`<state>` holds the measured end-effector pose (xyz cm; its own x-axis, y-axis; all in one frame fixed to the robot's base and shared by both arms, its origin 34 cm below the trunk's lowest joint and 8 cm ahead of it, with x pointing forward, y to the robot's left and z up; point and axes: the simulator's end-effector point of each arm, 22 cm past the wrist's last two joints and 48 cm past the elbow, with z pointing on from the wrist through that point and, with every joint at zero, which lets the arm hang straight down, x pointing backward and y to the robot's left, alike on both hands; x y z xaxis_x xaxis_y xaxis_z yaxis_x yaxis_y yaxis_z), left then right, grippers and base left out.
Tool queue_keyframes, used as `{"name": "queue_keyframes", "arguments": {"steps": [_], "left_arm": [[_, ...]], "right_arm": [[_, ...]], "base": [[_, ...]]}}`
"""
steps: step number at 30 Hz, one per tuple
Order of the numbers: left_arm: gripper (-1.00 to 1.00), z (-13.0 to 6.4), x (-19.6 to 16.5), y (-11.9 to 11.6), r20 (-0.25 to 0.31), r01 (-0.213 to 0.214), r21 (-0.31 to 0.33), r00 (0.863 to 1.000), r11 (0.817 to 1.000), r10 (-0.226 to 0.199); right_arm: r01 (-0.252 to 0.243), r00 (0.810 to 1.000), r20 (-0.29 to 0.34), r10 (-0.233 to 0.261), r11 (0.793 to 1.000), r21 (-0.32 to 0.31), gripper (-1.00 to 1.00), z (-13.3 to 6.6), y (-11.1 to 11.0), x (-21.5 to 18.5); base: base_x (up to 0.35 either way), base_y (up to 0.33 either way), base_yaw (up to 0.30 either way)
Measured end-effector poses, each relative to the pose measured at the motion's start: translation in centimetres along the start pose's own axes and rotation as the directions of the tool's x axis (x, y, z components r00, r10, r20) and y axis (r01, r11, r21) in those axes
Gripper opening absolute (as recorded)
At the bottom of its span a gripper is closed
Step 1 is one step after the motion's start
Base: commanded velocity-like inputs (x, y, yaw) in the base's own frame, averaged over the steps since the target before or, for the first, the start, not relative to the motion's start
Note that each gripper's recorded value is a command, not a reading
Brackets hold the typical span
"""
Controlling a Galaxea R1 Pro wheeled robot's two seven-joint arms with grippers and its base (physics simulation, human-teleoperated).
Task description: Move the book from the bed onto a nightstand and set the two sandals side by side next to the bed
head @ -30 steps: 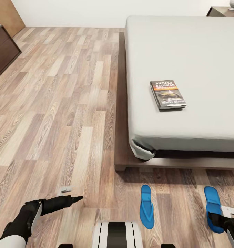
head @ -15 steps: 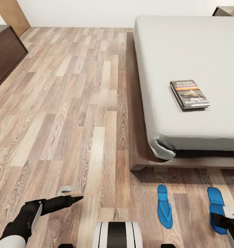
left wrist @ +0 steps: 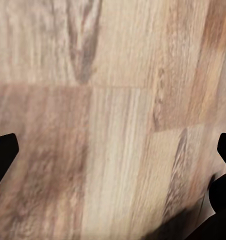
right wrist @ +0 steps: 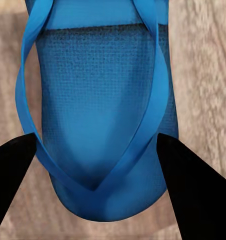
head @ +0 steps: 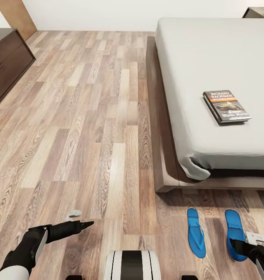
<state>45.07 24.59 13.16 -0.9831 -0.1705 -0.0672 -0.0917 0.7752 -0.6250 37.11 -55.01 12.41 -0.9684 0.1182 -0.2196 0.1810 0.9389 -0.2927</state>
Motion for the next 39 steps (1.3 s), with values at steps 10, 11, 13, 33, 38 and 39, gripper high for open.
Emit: {"name": "queue_keyframes", "arguments": {"steps": [10,11,13,33,38,39], "left_arm": [[1.0,0.0,0.0,0.0,0.001,0.0,-0.001,1.0,1.0,0.0],[1.0,0.0,0.0,0.0,0.001,0.001,-0.001,1.0,1.0,-0.001],[1.0,0.0,0.0,0.0,0.001,0.001,-0.001,1.0,1.0,-0.001],[1.0,0.6,0.8,0.6,-0.017,0.012,-0.009,1.0,1.0,-0.012],[1.0,1.0,1.6,1.1,-0.033,0.024,-0.01,0.999,1.0,-0.025],[1.0,1.1,1.8,1.2,-0.036,0.027,-0.011,0.999,1.0,-0.027]], "right_arm": [[0.001,1.0,-0.001,-0.001,1.0,-0.001,-1.0,0.0,0.1,0.1],[0.001,1.0,-0.001,-0.001,1.0,-0.001,-1.0,0.0,0.0,0.0],[0.001,1.0,-0.001,-0.001,1.0,-0.001,-1.0,0.0,0.0,0.0],[0.009,1.0,-0.019,-0.009,1.0,0.002,-1.0,0.5,0.1,0.9],[0.016,0.999,-0.039,-0.015,1.0,0.004,-1.0,0.9,0.1,1.8],[0.017,0.999,-0.043,-0.017,1.0,0.004,-1.0,1.0,0.1,1.9]], "base": [[0.0,0.217,0.0],[0.0,0.049,0.0],[0.05,0.024,0.0],[0.079,0.001,0.0],[0.0,0.0,0.0],[0.0,0.0,0.0]]}}
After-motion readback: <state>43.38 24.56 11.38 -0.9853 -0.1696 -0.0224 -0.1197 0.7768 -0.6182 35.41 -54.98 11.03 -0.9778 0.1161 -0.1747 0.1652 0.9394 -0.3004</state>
